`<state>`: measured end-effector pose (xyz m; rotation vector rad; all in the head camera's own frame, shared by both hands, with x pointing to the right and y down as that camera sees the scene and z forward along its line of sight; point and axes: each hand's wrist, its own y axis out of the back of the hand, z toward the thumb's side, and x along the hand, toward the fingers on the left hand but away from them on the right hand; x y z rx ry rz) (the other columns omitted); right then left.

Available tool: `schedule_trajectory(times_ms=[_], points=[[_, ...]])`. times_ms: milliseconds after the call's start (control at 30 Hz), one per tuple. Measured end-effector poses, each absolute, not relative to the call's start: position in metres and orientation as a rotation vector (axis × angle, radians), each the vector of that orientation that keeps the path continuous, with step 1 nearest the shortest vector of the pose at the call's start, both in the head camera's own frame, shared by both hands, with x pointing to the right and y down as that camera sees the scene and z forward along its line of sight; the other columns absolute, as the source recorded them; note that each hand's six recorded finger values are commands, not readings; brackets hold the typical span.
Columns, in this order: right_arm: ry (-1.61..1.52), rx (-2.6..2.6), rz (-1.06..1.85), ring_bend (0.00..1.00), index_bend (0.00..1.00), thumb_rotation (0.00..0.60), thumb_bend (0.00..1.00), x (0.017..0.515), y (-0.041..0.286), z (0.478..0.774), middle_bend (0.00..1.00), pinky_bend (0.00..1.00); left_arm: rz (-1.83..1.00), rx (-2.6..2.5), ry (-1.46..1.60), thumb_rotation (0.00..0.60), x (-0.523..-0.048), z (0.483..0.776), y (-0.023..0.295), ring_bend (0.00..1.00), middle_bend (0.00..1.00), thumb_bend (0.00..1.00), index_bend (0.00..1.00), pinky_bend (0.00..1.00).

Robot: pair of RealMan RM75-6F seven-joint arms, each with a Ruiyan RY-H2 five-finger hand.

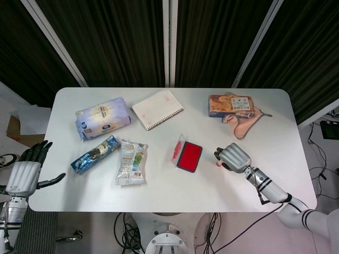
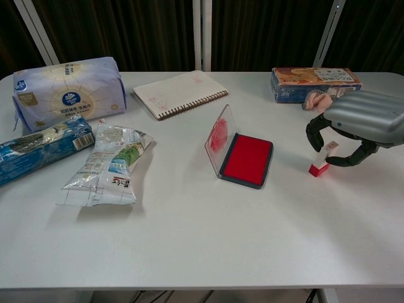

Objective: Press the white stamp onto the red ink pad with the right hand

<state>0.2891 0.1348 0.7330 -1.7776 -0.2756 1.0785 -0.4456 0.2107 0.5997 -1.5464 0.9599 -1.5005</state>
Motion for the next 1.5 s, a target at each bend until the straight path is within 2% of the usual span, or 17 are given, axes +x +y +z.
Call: schedule_trajectory(times_ms=[467,1067,1500], points=[[-0.276,-1.768,1.086,0.79,0.60,0.600,0.27,0.289,0.134,0.735,0.53,1.00,-1.501,-1.550,0.963,0.020,-0.447,0.600,0.211,0.08,0.07,0.02,0.00,0.17],[-0.335,-1.781,1.053,0.79,0.64,0.600,0.30,0.282,0.122,0.722,0.57,1.00,-1.498,-1.560,0.974,0.022,-0.450,0.600,0.212,0.08,0.07,0.02,0.00,0.17],[-0.431,-2.005,0.970,0.79,0.69,0.600,0.31,0.224,0.100,0.707,0.60,1.00,-1.508,-1.556,0.989,0.021,-0.456,0.597,0.213,0.08,0.07,0.02,0.00,0.17]])
